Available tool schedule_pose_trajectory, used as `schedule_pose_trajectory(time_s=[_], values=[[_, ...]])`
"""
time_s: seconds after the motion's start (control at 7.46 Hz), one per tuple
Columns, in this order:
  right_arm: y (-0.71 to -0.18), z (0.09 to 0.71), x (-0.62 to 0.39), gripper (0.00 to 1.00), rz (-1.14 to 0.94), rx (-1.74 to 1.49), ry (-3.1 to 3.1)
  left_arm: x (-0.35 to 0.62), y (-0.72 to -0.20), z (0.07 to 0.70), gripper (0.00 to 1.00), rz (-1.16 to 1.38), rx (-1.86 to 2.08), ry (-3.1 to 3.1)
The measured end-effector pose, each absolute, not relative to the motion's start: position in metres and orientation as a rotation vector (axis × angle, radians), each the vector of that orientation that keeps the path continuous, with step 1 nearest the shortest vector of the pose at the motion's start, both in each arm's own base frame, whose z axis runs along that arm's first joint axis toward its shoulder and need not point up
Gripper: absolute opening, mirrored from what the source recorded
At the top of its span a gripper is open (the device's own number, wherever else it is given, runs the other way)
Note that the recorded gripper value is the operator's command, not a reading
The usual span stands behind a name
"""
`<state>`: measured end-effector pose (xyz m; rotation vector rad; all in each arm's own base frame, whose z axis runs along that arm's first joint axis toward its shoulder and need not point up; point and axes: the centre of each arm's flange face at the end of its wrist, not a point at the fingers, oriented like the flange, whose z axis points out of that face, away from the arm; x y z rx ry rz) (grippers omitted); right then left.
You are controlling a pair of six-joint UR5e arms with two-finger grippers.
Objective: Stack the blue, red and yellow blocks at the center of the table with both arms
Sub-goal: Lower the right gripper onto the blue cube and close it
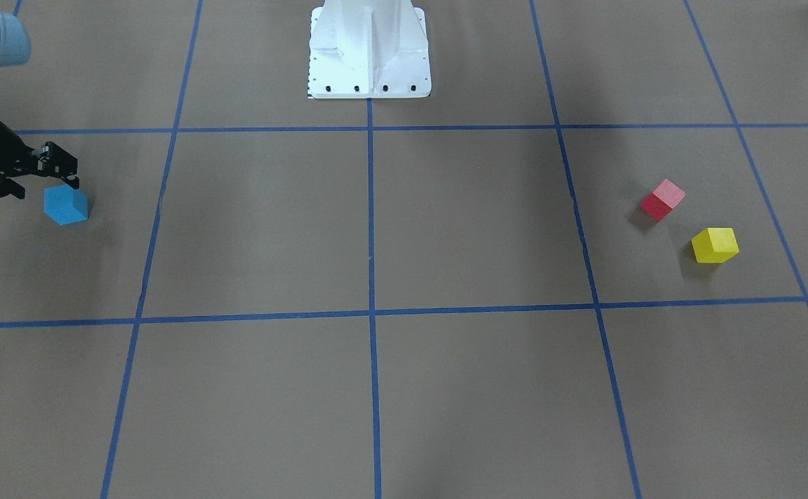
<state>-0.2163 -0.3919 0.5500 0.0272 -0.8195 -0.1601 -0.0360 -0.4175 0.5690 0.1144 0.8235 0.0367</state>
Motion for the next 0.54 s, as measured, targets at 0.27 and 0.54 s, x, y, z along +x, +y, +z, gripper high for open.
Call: schedule_pose_trajectory(time_s=[0.27,0.54], values=[[-0.389,0.555,-0.227,0.97,-0.168,0.03,-0.805,-0.036,-0.418,0.569,1.0,0.037,0.115,0.824],[-0.392,0.561,-0.236,0.92,-0.176,0.035,-0.787,-0.036,-0.418,0.568,1.0,0.037,0.116,0.824]])
